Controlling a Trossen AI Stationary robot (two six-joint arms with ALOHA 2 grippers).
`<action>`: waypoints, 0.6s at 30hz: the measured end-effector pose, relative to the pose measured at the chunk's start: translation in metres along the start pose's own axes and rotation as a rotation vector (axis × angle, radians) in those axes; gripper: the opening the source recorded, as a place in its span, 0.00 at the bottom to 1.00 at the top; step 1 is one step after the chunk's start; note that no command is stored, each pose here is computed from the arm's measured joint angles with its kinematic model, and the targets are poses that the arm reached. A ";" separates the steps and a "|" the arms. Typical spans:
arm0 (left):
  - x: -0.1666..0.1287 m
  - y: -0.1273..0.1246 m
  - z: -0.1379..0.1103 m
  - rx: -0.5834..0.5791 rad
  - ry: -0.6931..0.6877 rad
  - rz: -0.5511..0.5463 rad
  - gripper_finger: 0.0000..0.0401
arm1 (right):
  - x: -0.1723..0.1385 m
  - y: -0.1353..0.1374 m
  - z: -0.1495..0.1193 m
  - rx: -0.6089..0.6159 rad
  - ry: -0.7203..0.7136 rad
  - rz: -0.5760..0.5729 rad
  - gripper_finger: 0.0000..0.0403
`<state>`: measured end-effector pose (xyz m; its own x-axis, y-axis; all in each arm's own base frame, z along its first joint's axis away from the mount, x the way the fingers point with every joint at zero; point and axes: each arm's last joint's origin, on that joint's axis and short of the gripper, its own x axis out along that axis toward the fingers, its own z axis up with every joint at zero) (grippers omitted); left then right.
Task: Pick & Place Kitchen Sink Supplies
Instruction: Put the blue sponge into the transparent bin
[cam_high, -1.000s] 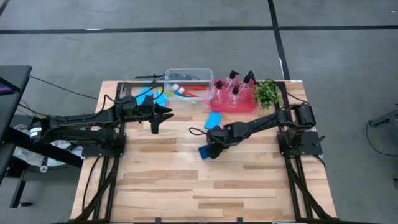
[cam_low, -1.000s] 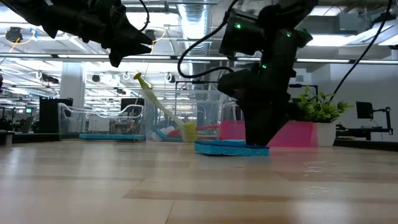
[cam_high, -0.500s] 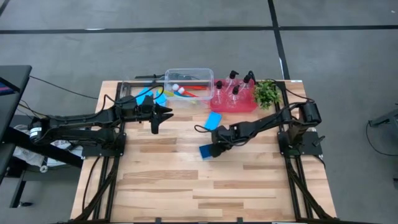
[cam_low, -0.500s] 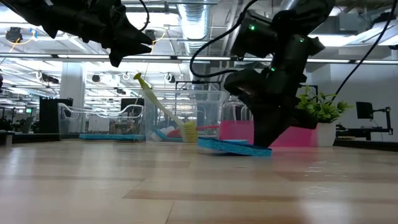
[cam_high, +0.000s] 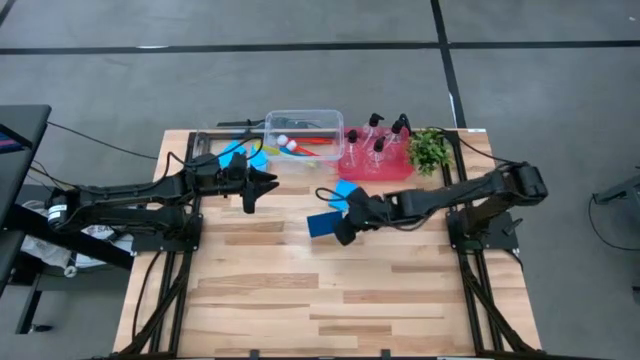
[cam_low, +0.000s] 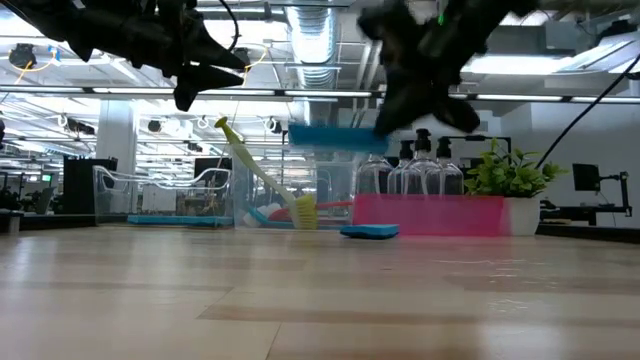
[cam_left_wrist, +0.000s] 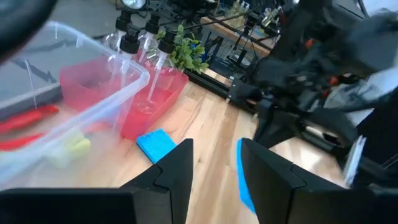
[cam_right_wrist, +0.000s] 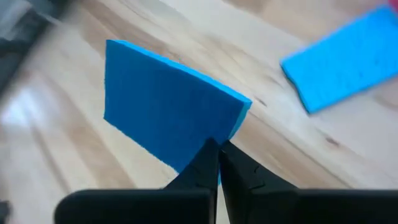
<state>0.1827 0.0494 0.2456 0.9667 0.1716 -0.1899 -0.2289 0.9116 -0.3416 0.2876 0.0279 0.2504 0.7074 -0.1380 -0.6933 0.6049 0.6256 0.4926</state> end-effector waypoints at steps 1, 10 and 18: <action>0.000 0.000 0.000 -0.027 0.000 0.000 0.34 | -0.005 0.002 0.002 -0.002 -0.025 0.009 0.00; 0.000 -0.002 -0.001 -0.221 0.032 -0.067 0.34 | -0.025 0.011 0.018 -0.034 -0.162 0.020 0.00; 0.000 -0.007 -0.002 -0.242 0.082 -0.166 0.35 | -0.026 0.014 0.027 -0.041 -0.202 0.015 0.00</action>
<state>0.1838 0.0422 0.2458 0.9830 -0.0116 -0.1834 -0.0990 0.8072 -0.5820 0.2879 0.0195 0.2896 0.7776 -0.2766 -0.5646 0.5810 0.6593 0.4772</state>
